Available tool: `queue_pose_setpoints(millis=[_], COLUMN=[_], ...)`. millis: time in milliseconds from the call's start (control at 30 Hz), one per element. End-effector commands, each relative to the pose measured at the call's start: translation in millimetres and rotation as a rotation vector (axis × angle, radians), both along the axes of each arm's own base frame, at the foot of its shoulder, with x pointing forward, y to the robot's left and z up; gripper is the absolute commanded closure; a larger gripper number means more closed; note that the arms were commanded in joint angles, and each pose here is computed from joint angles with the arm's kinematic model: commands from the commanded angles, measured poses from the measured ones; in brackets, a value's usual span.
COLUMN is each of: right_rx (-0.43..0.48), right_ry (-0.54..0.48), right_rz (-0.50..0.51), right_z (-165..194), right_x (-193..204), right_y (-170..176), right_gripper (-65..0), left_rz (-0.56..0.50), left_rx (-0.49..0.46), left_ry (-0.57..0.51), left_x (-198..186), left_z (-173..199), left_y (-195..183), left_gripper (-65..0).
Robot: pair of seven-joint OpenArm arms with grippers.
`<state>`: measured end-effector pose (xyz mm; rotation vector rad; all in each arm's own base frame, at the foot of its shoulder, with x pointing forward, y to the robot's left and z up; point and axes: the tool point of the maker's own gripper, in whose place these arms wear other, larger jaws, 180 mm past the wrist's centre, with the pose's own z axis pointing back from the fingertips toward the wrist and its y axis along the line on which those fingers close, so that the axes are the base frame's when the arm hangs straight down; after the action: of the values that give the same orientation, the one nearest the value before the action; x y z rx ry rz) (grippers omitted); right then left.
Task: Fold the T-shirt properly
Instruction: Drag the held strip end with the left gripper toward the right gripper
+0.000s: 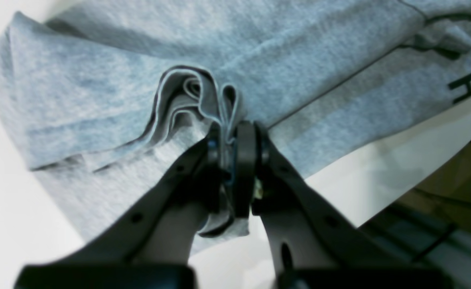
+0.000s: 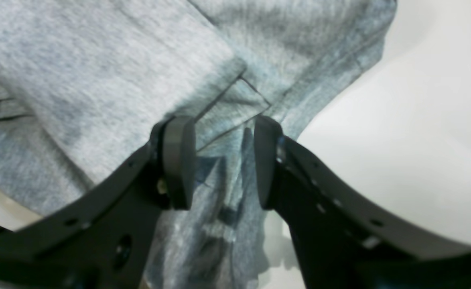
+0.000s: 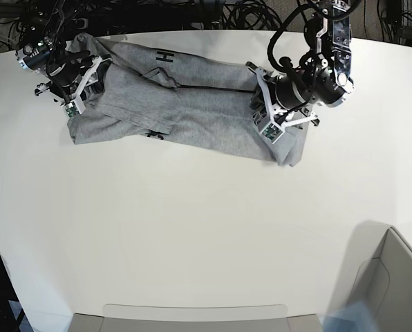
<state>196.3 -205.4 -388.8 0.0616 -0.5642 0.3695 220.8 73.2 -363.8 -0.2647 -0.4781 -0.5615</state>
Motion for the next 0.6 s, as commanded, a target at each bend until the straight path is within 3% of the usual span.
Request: queue_pose_setpoints(millis=[0,567], right_rx=[0.002,0.021], right_ry=[-0.039,-0.039], right_rz=[0.021,0.014], right_z=[9,7], right_x=[7,6], right_y=[1,7], right_gripper=[-24.4,-24.4], left_rz=[-0.01,0.031], left_rx=[-0.02,-0.116], left_ry=[-0.029,-0.036], left_x=[5,8], left_z=[8,14], left_y=[-6,-34], left_gripper=[0.0,0.0])
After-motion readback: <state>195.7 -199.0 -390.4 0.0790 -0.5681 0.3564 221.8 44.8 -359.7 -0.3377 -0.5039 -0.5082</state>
